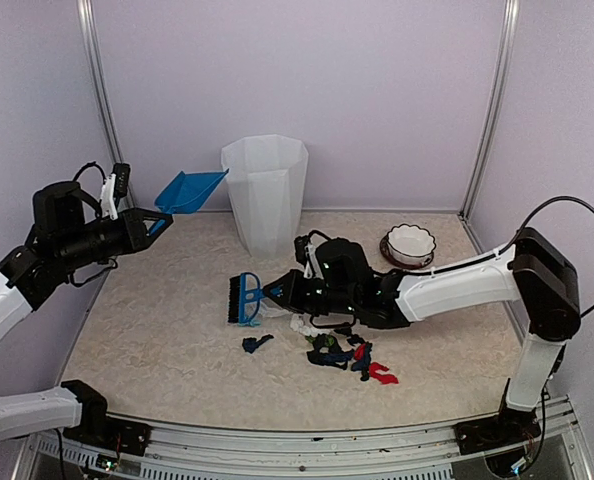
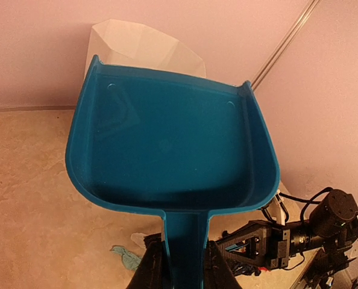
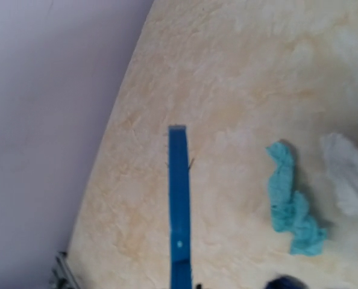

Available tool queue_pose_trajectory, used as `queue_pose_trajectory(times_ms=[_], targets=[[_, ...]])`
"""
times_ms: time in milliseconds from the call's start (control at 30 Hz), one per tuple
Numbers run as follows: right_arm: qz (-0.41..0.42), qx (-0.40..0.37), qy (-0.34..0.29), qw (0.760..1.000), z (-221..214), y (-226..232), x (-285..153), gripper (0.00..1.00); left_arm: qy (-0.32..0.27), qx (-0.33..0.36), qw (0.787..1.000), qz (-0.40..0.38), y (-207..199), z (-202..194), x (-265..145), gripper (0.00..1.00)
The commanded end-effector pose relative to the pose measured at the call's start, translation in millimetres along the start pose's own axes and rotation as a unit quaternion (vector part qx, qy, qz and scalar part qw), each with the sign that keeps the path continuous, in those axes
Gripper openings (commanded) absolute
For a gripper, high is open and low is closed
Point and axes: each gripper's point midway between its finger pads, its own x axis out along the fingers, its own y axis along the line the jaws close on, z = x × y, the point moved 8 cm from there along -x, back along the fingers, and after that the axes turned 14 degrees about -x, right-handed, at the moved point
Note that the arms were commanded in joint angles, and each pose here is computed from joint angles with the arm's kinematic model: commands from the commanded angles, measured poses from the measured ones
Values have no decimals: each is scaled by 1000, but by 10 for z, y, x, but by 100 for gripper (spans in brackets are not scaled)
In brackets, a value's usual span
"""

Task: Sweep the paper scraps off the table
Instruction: Sweep the paper scraps at the center of the board.

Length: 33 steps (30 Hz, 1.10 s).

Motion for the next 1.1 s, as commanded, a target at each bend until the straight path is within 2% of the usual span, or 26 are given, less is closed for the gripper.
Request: queue_pose_trajectory(times_ms=[0, 233, 467, 667, 1067], targets=[[2, 105, 19, 994, -73, -2, 300, 0, -16, 41, 999, 26, 101, -65, -85, 0], [-53, 169, 58, 982, -214, -169, 736, 0, -22, 45, 998, 24, 188, -194, -130, 0], [-120, 189, 71, 972, -330, -422, 825, 0, -16, 43, 998, 31, 230, -241, -128, 0], [-165, 203, 86, 961, -438, -702, 665, 0, -16, 39, 998, 39, 254, -251, -128, 0], [-238, 219, 90, 942, -567, -1138, -26, 0, -14, 34, 998, 42, 275, -272, -124, 0]])
